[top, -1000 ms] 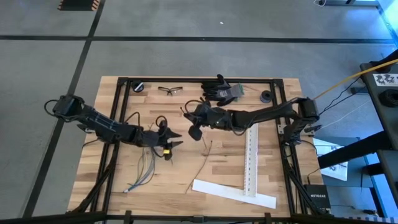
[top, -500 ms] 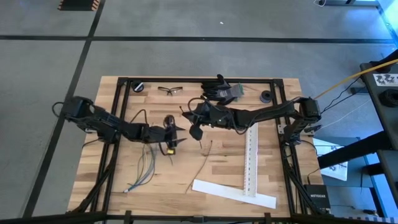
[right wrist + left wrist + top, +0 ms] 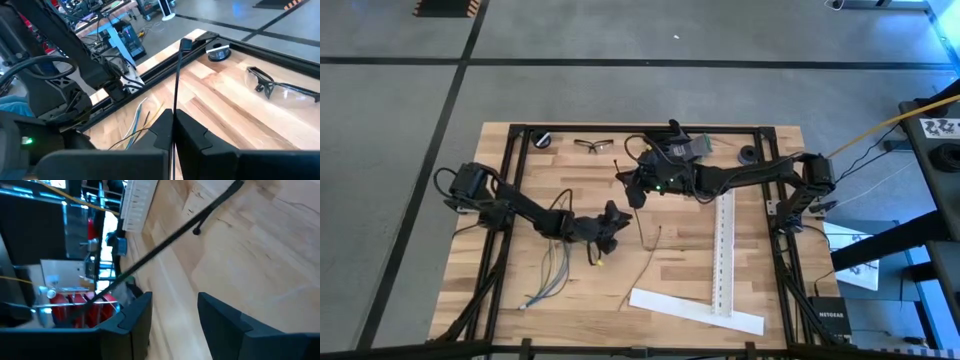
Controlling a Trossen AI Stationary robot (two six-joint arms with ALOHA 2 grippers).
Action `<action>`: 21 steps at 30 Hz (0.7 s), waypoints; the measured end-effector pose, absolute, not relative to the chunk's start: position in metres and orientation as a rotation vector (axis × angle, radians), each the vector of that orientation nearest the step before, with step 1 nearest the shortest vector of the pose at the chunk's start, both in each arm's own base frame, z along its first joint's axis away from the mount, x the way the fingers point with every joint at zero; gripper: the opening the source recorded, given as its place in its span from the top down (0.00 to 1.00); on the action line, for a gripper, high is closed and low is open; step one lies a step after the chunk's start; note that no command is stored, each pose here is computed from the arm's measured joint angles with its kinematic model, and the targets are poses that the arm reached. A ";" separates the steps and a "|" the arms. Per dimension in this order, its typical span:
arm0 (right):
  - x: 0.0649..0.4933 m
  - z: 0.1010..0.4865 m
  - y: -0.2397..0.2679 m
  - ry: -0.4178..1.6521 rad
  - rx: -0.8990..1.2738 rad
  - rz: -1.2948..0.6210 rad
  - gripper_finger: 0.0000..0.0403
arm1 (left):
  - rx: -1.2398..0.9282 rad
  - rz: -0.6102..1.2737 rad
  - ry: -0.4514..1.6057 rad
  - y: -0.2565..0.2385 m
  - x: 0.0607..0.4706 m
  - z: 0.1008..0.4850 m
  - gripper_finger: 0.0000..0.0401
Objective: Ziptie cables
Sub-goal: Wrap the cable wires with the black zip tie
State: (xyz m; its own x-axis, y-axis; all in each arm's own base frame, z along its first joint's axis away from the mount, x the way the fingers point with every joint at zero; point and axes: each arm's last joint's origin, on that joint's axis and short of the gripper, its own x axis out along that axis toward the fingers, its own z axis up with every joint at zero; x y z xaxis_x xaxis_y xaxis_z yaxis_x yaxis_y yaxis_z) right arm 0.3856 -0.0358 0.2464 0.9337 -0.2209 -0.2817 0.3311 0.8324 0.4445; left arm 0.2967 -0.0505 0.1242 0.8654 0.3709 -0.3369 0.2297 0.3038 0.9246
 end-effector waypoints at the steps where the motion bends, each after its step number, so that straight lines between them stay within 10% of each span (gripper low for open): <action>1: 0.386 0.246 -0.036 0.225 0.514 -0.296 1.00 | 1.287 0.100 0.551 -0.051 0.298 0.126 0.65; 21: 0.387 0.246 -0.040 0.216 0.651 -0.228 1.00 | 1.445 -0.054 0.437 -0.060 0.310 0.137 0.66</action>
State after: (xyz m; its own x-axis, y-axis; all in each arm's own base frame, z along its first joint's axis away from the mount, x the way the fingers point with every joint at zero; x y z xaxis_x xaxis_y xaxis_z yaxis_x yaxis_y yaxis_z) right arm 0.3870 -0.0396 0.2463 0.9527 -0.1413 -0.2690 0.2760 0.7726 0.5718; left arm 0.3096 -0.0604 0.1371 0.9201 0.2242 -0.3212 0.2961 0.1385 0.9451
